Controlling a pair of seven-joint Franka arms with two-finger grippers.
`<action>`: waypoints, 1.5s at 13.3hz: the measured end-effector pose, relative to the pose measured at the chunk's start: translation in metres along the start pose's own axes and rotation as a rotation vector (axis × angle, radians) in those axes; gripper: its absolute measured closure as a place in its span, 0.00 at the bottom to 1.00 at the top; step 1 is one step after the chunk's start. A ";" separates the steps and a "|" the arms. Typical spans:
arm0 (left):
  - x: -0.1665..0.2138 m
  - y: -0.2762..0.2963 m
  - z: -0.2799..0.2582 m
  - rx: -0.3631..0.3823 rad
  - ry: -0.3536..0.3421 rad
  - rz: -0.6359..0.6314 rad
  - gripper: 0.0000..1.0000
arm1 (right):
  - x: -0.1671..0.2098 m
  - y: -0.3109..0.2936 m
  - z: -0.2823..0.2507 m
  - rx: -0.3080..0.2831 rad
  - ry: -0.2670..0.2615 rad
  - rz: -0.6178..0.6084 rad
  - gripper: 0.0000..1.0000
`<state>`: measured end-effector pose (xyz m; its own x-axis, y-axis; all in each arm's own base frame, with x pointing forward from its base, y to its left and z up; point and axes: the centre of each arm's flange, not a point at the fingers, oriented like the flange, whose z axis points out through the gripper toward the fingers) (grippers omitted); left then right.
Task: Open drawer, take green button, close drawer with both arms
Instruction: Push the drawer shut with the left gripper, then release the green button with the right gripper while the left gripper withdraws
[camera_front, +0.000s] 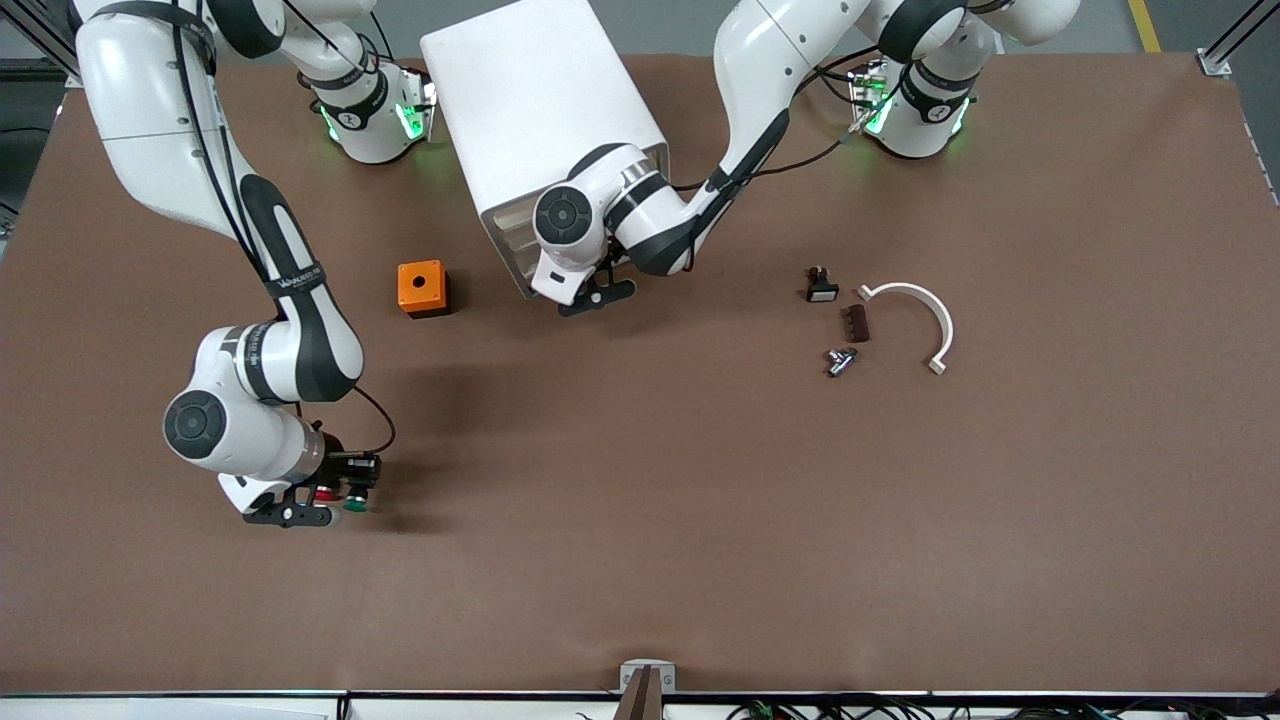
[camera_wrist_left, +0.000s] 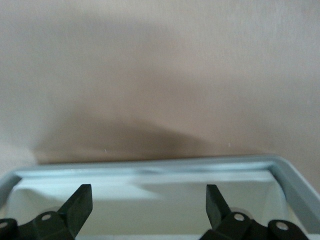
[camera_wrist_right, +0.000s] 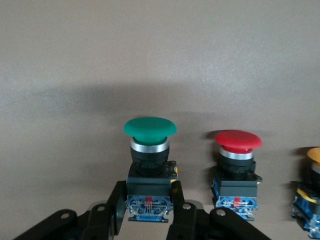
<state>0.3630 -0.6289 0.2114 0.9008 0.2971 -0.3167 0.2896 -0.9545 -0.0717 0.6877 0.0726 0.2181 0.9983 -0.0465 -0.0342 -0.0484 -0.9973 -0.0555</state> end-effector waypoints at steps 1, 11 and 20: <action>-0.002 0.000 0.000 0.000 -0.002 -0.002 0.00 | -0.002 -0.001 0.003 0.000 -0.006 -0.001 0.59; 0.201 -0.087 -0.109 -0.085 0.165 -0.208 0.00 | 0.003 0.001 0.004 0.027 0.003 0.030 0.04; 0.324 -0.275 -0.287 -0.105 0.269 -0.188 0.00 | -0.009 0.021 -0.192 -0.031 0.108 0.015 0.00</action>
<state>0.6682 -0.2622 0.3997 0.8777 0.4771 -0.0459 0.4774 -0.8787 -0.0030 0.6840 0.0414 0.4085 0.9952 -0.0654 0.0732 -0.0638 -0.9977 -0.0245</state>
